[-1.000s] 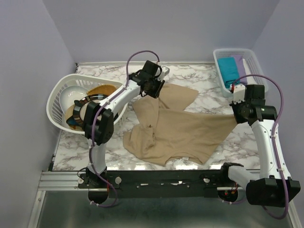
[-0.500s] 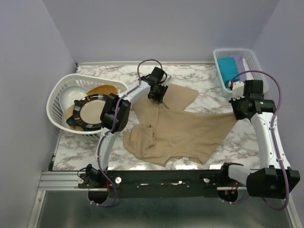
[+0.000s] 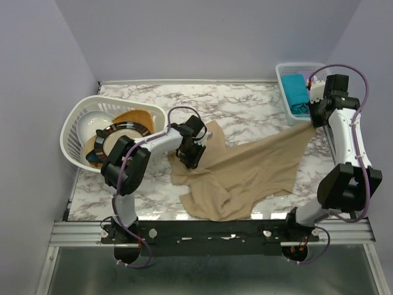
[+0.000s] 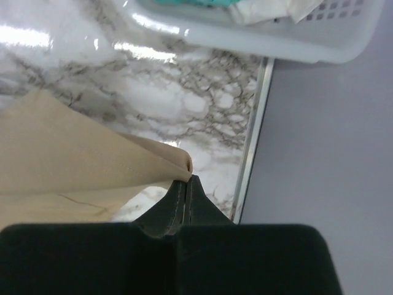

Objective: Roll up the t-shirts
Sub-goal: Flatten out the T-shirt at the center of the board.

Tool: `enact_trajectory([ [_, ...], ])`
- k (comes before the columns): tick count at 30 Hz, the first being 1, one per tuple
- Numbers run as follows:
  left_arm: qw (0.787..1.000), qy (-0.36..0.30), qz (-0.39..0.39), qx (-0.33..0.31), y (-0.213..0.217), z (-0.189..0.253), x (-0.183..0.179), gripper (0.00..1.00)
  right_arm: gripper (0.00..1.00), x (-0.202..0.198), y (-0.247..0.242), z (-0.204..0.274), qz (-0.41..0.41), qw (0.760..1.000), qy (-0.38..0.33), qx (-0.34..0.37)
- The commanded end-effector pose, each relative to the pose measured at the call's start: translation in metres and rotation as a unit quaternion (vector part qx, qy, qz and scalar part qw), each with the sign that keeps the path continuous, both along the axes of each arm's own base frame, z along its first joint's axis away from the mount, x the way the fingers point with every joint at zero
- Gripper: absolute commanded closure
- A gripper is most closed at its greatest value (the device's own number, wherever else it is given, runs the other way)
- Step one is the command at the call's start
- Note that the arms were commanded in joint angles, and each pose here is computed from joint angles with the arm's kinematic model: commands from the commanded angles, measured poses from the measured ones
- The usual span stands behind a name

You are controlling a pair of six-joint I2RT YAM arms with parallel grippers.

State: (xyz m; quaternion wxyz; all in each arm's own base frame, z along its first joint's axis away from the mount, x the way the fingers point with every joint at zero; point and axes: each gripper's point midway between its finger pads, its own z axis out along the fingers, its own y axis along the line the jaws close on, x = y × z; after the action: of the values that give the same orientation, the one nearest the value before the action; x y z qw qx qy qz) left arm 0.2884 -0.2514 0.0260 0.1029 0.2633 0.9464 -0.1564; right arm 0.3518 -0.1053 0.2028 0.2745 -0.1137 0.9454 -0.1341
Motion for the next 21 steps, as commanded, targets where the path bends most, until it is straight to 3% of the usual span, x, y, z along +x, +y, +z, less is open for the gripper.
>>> enact_trajectory([
  [1, 0.994, 0.063, -0.088, -0.014, 0.002, 0.02, -0.097, 0.65, 1.0, 0.04, -0.021, 0.024, -0.004, 0.999, -0.036, -0.018],
  [3, 0.992, 0.032, -0.115, -0.046, -0.008, 0.047, -0.102, 0.62, 1.0, 0.046, -0.021, 0.02, -0.004, 1.0, -0.027, -0.011],
  [5, 0.991, -0.011, -0.128, -0.05, -0.016, 0.069, -0.084, 0.59, 1.0, 0.047, -0.019, 0.023, -0.006, 1.0, -0.026, -0.002],
  [6, 0.99, -0.053, -0.126, -0.02, -0.01, 0.073, -0.062, 0.56, 1.0, 0.046, -0.016, 0.022, -0.004, 1.0, -0.023, 0.006],
  [7, 0.99, -0.094, -0.104, -0.029, -0.012, 0.094, -0.028, 0.55, 1.0, 0.044, -0.014, 0.02, -0.006, 1.0, -0.019, 0.012],
  [9, 0.991, -0.115, -0.064, -0.018, -0.007, 0.095, 0.018, 0.52, 0.99, 0.039, -0.01, 0.016, -0.006, 1.0, -0.016, 0.021],
  [10, 0.987, -0.157, -0.037, -0.027, -0.011, 0.122, 0.056, 0.49, 1.0, 0.035, -0.008, 0.018, -0.007, 1.0, -0.019, 0.023],
  [11, 0.99, -0.139, -0.006, -0.01, 0.002, 0.102, 0.086, 0.46, 1.0, 0.03, -0.007, 0.01, -0.007, 1.0, -0.011, 0.026],
  [13, 0.985, -0.171, 0.013, -0.013, -0.001, 0.121, 0.13, 0.39, 1.0, 0.024, -0.003, 0.007, -0.002, 1.0, -0.007, 0.03],
  [14, 0.988, -0.157, 0.007, 0.006, 0.0, 0.095, 0.145, 0.39, 1.0, 0.018, -0.002, 0.007, -0.003, 1.0, -0.005, 0.031],
  [16, 0.985, -0.171, 0.02, -0.002, 0.001, 0.105, 0.174, 0.38, 1.0, 0.012, 0.0, 0.006, 0.002, 0.999, 0.0, 0.033],
  [21, 0.989, -0.141, 0.036, 0.004, 0.006, 0.061, 0.199, 0.37, 1.0, 0.002, 0.012, 0.005, 0.015, 0.998, 0.001, 0.057],
])
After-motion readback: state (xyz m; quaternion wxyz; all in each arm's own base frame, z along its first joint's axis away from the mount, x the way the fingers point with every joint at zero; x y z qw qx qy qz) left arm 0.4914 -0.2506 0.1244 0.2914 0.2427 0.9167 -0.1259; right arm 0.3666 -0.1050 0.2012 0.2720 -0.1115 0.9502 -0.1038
